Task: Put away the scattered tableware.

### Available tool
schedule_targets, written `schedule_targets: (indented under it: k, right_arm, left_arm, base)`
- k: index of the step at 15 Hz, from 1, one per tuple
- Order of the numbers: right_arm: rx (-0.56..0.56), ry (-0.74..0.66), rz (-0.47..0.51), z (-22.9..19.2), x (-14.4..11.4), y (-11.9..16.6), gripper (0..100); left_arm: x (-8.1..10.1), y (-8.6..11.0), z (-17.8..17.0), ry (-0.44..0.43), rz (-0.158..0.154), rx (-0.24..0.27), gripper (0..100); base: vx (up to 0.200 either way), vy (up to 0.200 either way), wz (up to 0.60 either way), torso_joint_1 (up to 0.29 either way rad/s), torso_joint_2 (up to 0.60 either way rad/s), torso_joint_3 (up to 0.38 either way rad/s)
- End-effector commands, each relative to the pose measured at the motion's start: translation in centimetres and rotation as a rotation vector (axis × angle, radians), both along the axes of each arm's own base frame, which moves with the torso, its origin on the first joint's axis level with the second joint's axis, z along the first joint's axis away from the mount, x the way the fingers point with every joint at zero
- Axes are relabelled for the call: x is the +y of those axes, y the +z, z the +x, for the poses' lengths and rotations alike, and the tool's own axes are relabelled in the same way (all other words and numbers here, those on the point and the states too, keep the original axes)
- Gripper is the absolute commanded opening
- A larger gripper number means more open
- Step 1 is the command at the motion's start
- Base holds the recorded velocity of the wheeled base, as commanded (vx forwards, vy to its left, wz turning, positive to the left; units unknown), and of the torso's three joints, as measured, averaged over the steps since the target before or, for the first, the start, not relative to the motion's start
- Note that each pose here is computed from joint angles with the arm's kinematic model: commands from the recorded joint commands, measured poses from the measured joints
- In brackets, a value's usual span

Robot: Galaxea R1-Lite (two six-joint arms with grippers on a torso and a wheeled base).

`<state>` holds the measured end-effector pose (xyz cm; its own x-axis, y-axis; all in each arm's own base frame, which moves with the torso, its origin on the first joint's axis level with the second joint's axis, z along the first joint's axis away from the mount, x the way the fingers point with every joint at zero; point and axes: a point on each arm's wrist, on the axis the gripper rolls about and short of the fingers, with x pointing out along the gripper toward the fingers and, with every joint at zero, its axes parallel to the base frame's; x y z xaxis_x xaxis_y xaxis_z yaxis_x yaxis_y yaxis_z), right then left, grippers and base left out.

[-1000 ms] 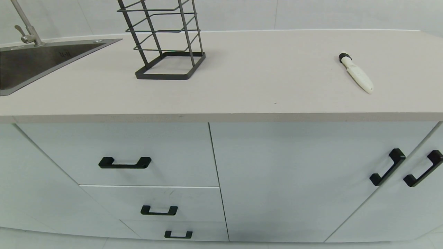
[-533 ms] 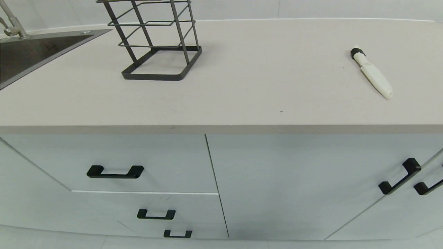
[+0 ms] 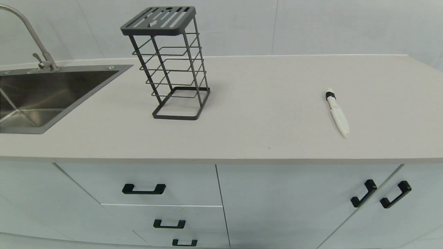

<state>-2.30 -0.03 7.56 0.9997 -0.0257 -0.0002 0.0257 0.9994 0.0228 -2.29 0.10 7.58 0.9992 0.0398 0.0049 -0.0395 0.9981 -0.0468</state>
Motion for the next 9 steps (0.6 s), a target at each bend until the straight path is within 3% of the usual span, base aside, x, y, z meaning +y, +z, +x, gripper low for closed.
schedule_targets:
  k: [1, 3, 9]
  right_arm:
    - [0.001, 0.0, 0.0, 0.01, 0.0, 0.0, 100]
    - [0.001, 0.0, 0.0, 0.01, 0.0, 0.0, 100]
    - [0.001, 0.0, 0.0, 0.01, 0.0, 0.0, 100]
  left_arm:
    - [0.0, 0.0, 0.01, 0.0, -0.001, 0.002, 100]
    - [0.0, 0.0, 0.01, 0.0, -0.001, 0.002, 100]
    - [0.0, 0.0, 0.01, 0.0, -0.001, 0.002, 100]
  base:
    - [0.0, 0.0, 0.0, 0.129, -0.45, -0.217]
    - [0.0, 0.0, 0.0, 0.1, -0.48, -0.212]
    - [0.0, 0.0, 0.0, 0.347, -0.48, -0.234]
